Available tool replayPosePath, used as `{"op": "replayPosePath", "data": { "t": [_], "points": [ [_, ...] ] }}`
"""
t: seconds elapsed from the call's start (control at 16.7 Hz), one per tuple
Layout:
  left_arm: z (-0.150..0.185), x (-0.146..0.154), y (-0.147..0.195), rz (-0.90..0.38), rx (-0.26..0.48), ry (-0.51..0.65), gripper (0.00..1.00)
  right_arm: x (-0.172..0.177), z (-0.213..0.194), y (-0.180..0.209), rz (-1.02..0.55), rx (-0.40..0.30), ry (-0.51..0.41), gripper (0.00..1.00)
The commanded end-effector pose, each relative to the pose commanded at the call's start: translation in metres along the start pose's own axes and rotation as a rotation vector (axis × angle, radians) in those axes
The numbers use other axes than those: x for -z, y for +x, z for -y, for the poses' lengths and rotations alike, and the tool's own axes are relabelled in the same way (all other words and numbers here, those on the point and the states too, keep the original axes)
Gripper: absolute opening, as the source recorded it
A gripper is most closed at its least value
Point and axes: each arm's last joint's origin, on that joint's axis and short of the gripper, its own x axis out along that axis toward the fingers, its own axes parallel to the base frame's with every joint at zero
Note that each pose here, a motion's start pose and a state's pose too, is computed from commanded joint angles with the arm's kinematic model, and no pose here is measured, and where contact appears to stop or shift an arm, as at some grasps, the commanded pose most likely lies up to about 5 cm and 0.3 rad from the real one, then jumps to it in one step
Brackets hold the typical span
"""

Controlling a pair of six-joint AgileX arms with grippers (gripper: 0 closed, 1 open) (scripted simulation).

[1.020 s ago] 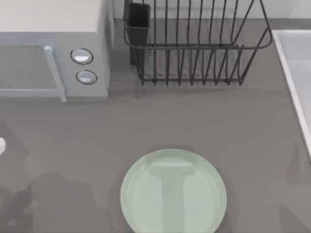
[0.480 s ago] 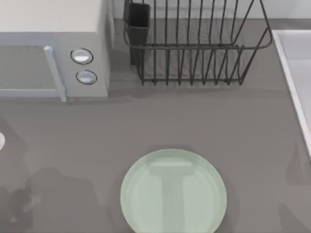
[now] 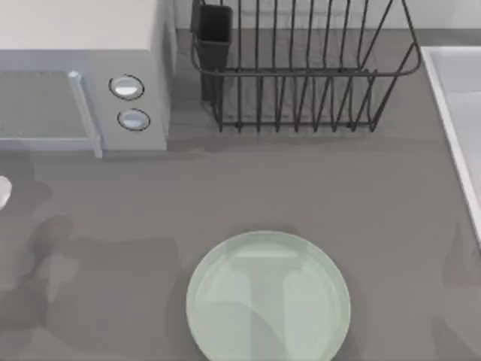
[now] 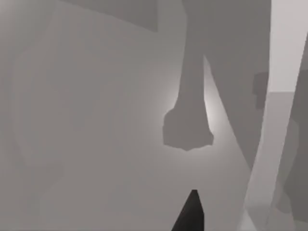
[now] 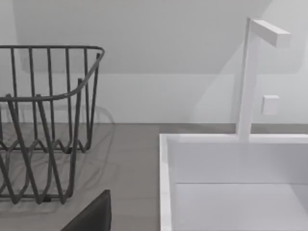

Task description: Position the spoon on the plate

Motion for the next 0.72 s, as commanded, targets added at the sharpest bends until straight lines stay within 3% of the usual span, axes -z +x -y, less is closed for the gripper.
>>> {"op": "replayPosePath", "data": {
  "t": [0.36,0.72],
  "points": [
    [0.048,-0.045,0.024,-0.096,-0.019,-0.630,0.00,0.000,0.000,0.000,0.000,0.000,0.000,1.00],
    [0.128,-0.081,0.041,-0.139,-0.107,-1.205,0.00,0.000,0.000,0.000,0.000,0.000,0.000,1.00]
  ]
}}
